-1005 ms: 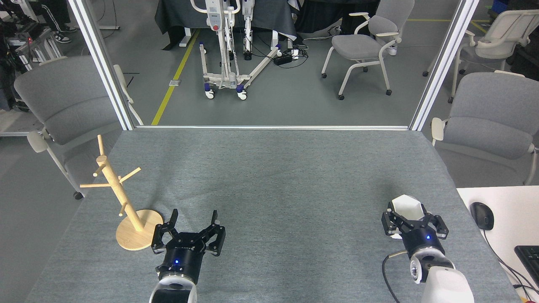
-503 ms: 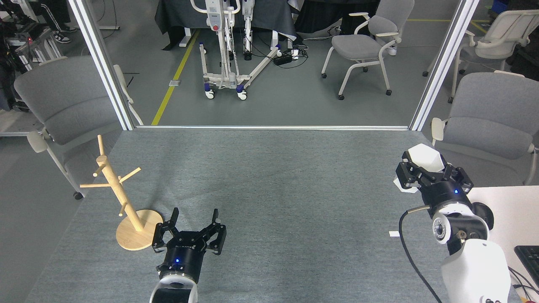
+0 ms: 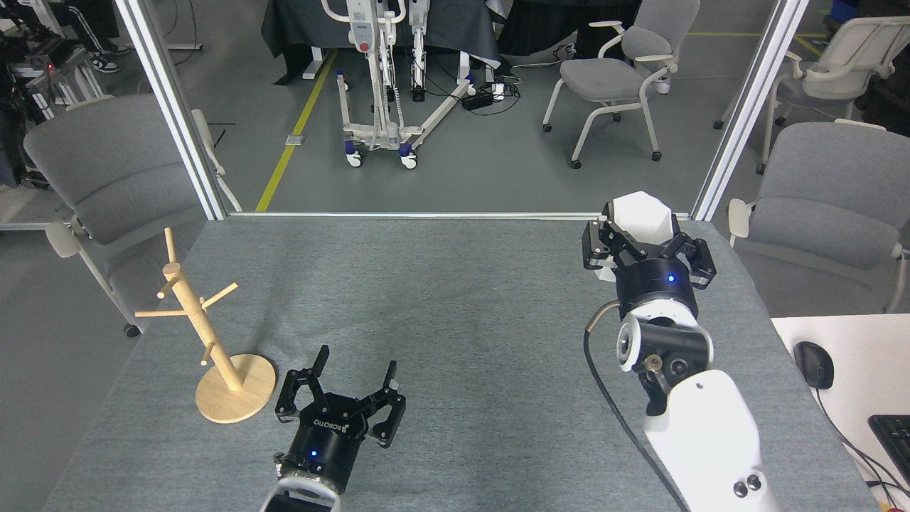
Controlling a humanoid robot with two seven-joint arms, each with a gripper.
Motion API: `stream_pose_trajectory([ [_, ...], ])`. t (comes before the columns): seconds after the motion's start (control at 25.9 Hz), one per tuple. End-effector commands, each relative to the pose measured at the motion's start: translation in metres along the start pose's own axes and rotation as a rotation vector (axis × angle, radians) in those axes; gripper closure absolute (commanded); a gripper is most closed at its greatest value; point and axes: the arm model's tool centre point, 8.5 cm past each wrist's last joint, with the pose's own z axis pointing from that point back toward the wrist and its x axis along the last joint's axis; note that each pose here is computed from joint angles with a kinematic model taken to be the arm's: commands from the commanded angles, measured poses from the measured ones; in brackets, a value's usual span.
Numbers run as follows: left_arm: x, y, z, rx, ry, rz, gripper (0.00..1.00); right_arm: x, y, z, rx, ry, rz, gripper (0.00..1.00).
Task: Hang cup on storage rack
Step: 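Lift the white cup and carry it toward the left gripper, then grasp the white cup with the left gripper from the right gripper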
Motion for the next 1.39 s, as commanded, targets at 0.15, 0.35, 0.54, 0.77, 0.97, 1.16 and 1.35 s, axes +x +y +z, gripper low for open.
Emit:
stream_pose_trajectory([
  [0.15,0.051,0.011,-0.016,0.031,-0.155,-0.106,0.01,0.088,0.032,0.046,0.089,0.03,0.009,0.67],
  [0.35,0.063,0.027,-0.051,0.069,-0.225,-0.147,0.01,0.117,0.042,0.066,0.124,0.037,0.012,0.67],
  [0.54,0.075,0.041,-0.073,0.059,-0.372,-0.169,0.01,0.129,0.049,0.07,0.156,0.014,0.014,0.67],
  [0.77,0.09,0.051,-0.079,0.059,-0.465,-0.16,0.01,0.134,0.051,0.071,0.206,0.004,0.018,0.64],
  [0.97,0.105,0.037,-0.079,0.008,-0.551,-0.143,0.01,0.139,0.049,0.073,0.21,-0.007,0.007,0.64],
  [1.16,0.107,0.031,-0.092,-0.022,-0.57,-0.153,0.01,0.14,0.049,0.073,0.209,-0.007,0.004,0.64],
  [1.35,0.102,0.043,-0.104,0.004,-0.567,-0.133,0.01,0.143,0.049,0.075,0.213,-0.011,-0.002,0.65],
])
